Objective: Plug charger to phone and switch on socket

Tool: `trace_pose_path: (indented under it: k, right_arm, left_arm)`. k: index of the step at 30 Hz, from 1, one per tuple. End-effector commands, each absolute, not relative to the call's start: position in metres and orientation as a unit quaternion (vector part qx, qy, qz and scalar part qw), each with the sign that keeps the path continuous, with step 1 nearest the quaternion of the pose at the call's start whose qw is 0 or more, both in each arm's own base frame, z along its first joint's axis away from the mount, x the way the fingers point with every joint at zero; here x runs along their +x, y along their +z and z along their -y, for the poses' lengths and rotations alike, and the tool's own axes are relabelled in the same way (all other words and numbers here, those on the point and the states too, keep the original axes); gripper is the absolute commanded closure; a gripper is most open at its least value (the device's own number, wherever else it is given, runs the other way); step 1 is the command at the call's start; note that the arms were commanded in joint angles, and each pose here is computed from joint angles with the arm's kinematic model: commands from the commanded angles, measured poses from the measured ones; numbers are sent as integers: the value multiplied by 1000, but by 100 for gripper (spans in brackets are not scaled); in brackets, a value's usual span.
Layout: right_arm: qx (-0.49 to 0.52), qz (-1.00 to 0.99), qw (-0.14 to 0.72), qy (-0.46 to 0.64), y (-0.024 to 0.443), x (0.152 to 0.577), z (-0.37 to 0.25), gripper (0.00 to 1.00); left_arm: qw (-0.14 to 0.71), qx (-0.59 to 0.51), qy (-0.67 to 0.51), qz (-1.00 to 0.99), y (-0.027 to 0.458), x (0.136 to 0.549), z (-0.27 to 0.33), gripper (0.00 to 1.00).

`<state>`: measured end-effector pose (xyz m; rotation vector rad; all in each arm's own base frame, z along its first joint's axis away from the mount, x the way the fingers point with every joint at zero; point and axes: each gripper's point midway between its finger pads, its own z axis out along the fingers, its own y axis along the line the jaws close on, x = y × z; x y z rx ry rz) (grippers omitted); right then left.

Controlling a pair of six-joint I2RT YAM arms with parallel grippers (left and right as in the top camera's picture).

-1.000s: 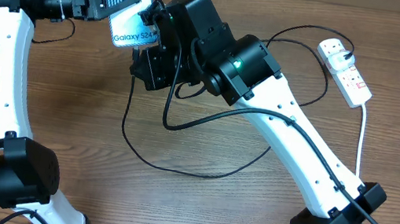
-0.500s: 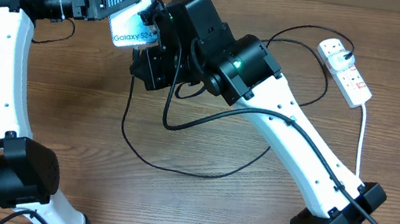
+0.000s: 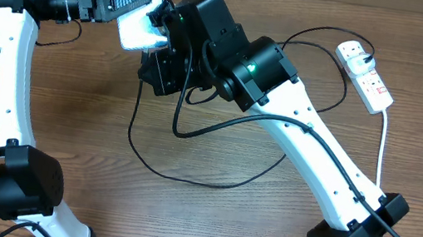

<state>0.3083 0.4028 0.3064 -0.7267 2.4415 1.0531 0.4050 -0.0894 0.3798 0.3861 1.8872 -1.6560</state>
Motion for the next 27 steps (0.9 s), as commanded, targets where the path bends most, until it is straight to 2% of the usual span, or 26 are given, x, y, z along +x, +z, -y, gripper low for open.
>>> trace_pose_path:
  k: [1, 9, 27]
  right_arm:
    - [-273, -855, 212, 387, 329, 303, -396, 96]
    - [-266, -855, 205, 396, 330, 312, -385, 96]
    - [-290, -839, 190, 419, 334, 301, -389, 96]
  left_arm:
    - [299, 176, -645, -681, 394, 396, 100, 96]
    - [299, 176, -645, -681, 394, 396, 100, 96]
    - [294, 185, -647, -679, 394, 393, 108, 96]
